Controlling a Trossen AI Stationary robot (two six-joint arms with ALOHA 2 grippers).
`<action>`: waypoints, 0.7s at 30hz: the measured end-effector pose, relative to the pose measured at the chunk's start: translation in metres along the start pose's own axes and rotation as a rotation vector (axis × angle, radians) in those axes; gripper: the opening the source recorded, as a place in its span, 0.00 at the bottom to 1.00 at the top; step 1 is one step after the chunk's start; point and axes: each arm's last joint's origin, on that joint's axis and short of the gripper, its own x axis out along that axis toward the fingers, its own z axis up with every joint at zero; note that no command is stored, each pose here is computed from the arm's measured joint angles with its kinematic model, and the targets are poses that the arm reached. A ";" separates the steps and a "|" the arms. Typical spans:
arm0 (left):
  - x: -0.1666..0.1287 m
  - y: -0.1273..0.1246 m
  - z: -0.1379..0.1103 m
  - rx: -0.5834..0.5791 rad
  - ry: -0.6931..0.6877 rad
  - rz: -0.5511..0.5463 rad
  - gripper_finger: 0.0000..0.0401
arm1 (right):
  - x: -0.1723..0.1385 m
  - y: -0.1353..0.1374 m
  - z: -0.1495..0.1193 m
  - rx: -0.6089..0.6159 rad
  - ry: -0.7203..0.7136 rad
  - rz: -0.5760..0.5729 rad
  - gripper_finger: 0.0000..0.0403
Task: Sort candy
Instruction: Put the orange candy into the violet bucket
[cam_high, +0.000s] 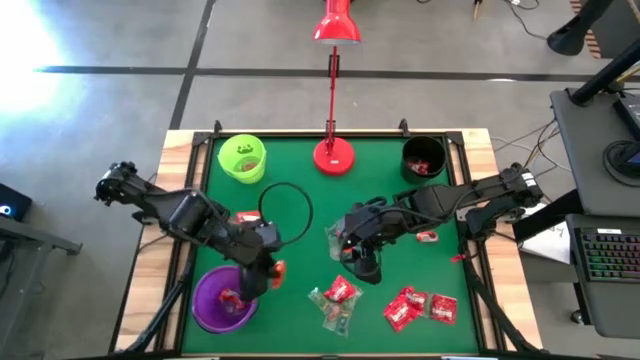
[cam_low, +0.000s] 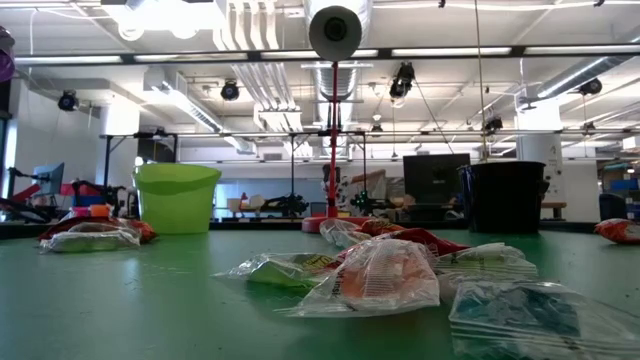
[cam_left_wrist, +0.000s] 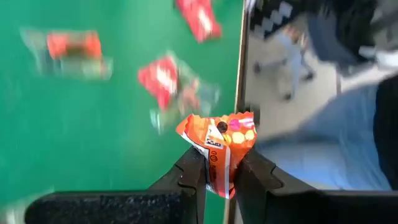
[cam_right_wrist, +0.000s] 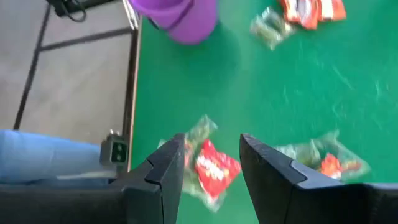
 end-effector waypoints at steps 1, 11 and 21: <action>-0.001 -0.001 -0.006 -0.013 0.042 0.013 0.11 | 0.000 0.000 -0.001 0.006 0.014 -0.006 0.36; -0.008 -0.011 -0.053 -0.010 0.269 0.154 0.11 | 0.001 -0.001 -0.003 0.063 0.024 -0.018 0.35; 0.006 -0.008 -0.086 0.067 0.370 0.257 0.11 | 0.003 -0.004 -0.001 0.155 -0.025 -0.119 0.36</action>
